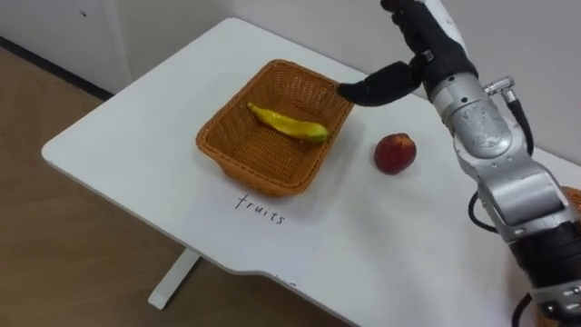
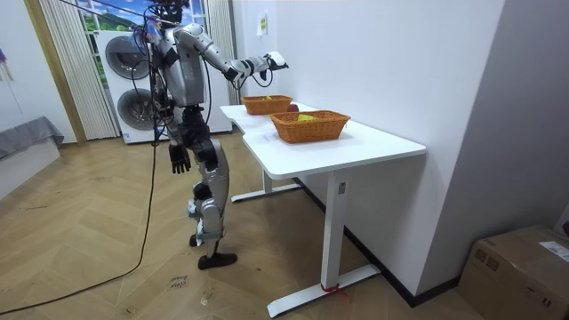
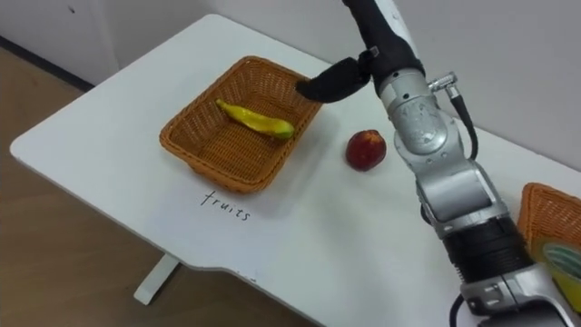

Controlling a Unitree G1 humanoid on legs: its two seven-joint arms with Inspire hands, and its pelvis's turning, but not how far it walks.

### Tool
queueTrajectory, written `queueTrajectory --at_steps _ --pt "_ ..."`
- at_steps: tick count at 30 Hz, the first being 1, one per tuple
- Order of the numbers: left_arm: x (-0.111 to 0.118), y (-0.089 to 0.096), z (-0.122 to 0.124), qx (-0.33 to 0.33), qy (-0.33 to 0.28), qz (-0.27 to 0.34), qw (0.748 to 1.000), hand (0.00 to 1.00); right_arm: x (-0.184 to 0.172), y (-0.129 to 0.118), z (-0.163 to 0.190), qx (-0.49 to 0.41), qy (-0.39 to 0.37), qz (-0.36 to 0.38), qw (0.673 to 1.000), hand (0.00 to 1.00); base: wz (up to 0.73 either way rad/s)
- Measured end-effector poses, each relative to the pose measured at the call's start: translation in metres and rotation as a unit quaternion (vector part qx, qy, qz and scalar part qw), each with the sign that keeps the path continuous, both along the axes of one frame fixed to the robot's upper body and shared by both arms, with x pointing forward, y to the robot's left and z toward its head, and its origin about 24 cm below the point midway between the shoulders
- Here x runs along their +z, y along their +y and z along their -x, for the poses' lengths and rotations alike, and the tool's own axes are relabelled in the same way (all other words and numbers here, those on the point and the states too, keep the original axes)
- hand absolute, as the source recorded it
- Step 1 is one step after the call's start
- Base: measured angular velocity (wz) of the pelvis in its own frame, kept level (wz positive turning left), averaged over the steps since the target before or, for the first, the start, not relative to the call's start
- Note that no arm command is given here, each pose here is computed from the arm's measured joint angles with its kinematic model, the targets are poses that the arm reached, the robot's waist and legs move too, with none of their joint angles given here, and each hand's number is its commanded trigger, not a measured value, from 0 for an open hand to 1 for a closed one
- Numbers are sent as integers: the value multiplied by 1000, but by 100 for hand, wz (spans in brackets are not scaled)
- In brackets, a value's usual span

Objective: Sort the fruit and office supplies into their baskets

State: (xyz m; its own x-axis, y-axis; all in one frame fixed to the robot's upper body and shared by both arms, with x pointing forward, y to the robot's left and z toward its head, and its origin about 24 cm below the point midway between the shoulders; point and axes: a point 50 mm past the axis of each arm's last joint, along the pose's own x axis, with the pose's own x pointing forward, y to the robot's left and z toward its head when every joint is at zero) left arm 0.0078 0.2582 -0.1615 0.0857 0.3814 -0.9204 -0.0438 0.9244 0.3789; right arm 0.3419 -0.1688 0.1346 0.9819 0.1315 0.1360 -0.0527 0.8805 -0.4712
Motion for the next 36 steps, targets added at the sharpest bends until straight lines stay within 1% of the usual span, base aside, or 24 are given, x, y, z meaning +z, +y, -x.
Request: queueTrajectory --at_steps 5,9,14,19,25,29,36 --pt "0 0 -4 -2 -7 0 1000 0 -10 -7 -2 -21 21 -33 999 0 -1" --pt "2 0 -7 -6 -19 0 1000 0 -11 -10 -2 -27 22 -46 998 0 -3" --pt "3 0 -10 -8 -25 3 1000 0 -11 -11 -3 -38 21 -86 995 0 0" --pt "0 -7 -3 -3 -13 17 1000 0 -26 -13 -2 -61 44 -99 992 0 0" --pt "-1 -8 4 0 2 19 1000 0 -43 -19 -1 -91 75 -118 986 0 0" --pt "-2 -9 6 -2 13 21 1000 0 -49 -21 0 -97 86 -133 983 0 0" --pt "-3 -10 5 -5 16 22 1000 0 -57 -13 3 -88 99 -150 980 0 0"
